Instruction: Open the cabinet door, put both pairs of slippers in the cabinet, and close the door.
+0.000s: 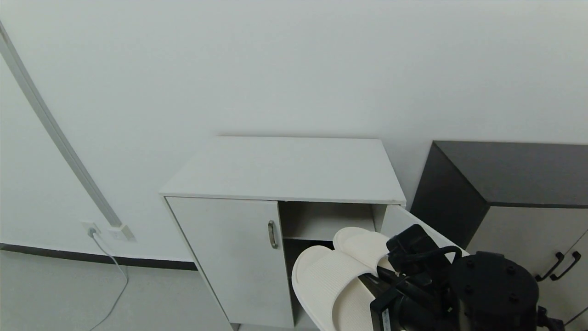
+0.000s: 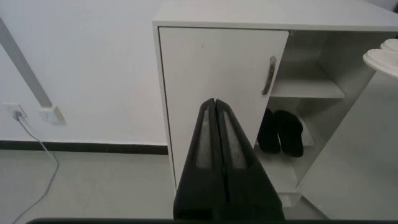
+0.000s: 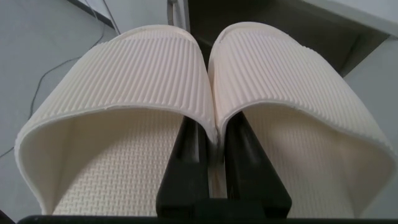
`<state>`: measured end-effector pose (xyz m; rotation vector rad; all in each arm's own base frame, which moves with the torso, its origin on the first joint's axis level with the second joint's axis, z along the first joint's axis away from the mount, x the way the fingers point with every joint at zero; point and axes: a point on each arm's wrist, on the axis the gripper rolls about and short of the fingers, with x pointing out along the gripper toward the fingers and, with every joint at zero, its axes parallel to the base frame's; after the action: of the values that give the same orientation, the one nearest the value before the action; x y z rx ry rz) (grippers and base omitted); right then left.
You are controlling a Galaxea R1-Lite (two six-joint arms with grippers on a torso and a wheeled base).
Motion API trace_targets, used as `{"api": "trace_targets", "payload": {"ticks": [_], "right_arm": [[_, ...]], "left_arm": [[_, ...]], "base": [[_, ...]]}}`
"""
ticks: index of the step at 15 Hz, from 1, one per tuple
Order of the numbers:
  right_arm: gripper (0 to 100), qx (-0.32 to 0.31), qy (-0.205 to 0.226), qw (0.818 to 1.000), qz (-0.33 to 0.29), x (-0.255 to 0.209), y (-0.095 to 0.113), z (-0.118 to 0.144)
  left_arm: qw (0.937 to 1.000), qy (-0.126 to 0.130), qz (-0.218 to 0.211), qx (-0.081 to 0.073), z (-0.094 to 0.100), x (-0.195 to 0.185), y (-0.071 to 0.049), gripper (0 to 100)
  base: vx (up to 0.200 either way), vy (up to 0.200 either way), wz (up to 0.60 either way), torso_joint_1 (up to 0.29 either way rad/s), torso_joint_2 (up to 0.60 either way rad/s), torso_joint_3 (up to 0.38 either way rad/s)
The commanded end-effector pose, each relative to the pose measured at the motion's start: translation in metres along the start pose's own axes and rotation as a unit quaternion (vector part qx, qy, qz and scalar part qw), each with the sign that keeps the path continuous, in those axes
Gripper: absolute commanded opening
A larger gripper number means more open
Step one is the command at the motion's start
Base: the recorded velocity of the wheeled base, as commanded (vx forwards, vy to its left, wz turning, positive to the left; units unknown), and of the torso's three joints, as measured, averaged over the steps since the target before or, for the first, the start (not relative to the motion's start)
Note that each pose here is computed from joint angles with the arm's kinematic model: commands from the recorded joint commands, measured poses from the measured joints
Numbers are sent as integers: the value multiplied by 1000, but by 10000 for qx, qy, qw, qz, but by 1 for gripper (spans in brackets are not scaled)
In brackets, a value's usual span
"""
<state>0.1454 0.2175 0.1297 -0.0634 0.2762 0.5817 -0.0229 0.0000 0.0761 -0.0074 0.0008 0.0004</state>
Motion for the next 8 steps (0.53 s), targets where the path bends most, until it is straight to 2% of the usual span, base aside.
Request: {"api": "trace_targets", "payload": {"ticks": [1,8], "right_arm": [[0,-14,30,10000,-4,1,1,-2],[0,-44,108,9999,7,3,2,-6]], "left_arm": [[10000,3,-2,-1,0,0,0,0],[10000,3,-2,-1,0,0,0,0]], "base": [[0,0,0,-232,535,305],[0,0,0,-229,540,313]]}}
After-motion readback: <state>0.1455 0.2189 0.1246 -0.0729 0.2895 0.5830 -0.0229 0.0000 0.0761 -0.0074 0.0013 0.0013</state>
